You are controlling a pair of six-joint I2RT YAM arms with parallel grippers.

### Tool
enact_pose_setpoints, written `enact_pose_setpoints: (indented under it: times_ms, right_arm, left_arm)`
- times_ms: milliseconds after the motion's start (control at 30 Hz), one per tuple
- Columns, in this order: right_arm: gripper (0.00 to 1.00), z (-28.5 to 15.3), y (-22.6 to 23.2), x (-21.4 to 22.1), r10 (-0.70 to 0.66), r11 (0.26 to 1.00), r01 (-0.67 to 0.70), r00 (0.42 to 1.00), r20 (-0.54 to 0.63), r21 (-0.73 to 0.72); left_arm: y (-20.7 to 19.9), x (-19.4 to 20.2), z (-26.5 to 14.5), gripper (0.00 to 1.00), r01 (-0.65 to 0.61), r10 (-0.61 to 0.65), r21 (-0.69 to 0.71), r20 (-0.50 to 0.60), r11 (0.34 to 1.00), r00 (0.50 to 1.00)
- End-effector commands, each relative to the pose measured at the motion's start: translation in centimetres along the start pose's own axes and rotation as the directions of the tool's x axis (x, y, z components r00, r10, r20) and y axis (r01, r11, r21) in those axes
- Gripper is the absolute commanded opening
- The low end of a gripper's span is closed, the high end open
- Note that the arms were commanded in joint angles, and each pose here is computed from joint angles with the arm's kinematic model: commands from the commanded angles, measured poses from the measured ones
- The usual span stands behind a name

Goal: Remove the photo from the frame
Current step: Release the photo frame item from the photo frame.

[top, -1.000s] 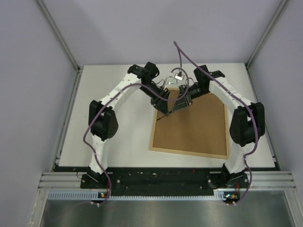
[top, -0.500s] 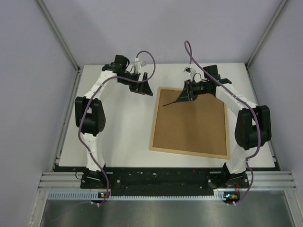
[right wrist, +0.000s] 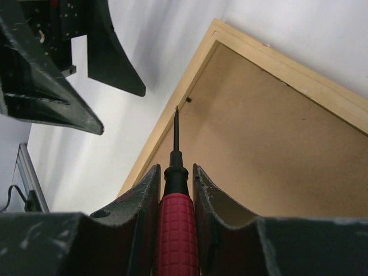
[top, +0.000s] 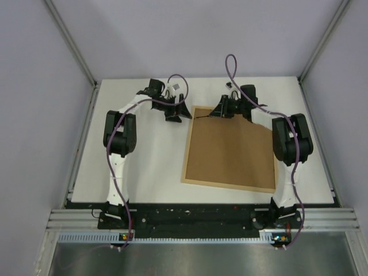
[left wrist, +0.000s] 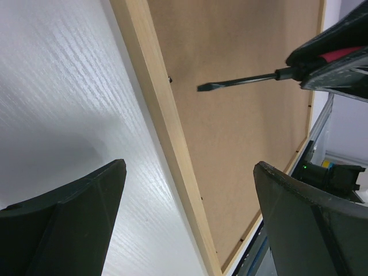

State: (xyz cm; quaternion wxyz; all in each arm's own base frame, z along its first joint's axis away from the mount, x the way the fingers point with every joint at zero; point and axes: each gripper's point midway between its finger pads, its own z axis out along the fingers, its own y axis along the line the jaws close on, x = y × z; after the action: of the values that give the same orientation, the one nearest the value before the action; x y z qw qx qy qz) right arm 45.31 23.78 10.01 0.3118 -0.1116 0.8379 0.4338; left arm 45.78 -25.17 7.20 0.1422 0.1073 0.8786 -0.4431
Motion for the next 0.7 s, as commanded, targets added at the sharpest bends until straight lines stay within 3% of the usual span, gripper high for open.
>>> enact_pose_setpoints:
  times_ms: [0, 667]
  right_arm:
    - [0.0, 0.7, -0.8, -2.4, 0.016, 1.0, -0.017, 0.995, 0.097, 0.015]
    - [0.0, 1.5, -2.9, 0.1, 0.136, 0.99, -0.134, 0.989, 0.054, -0.051]
  left_arm:
    - [-2.0, -2.3, 0.0, 0.98, -0.024, 0.018, 0.086, 0.069, 0.996, 0.997]
    - [-2.2, -1.4, 2.4, 0.98, 0.028, -0.034, 0.162, 0.039, 0.986, 0.999]
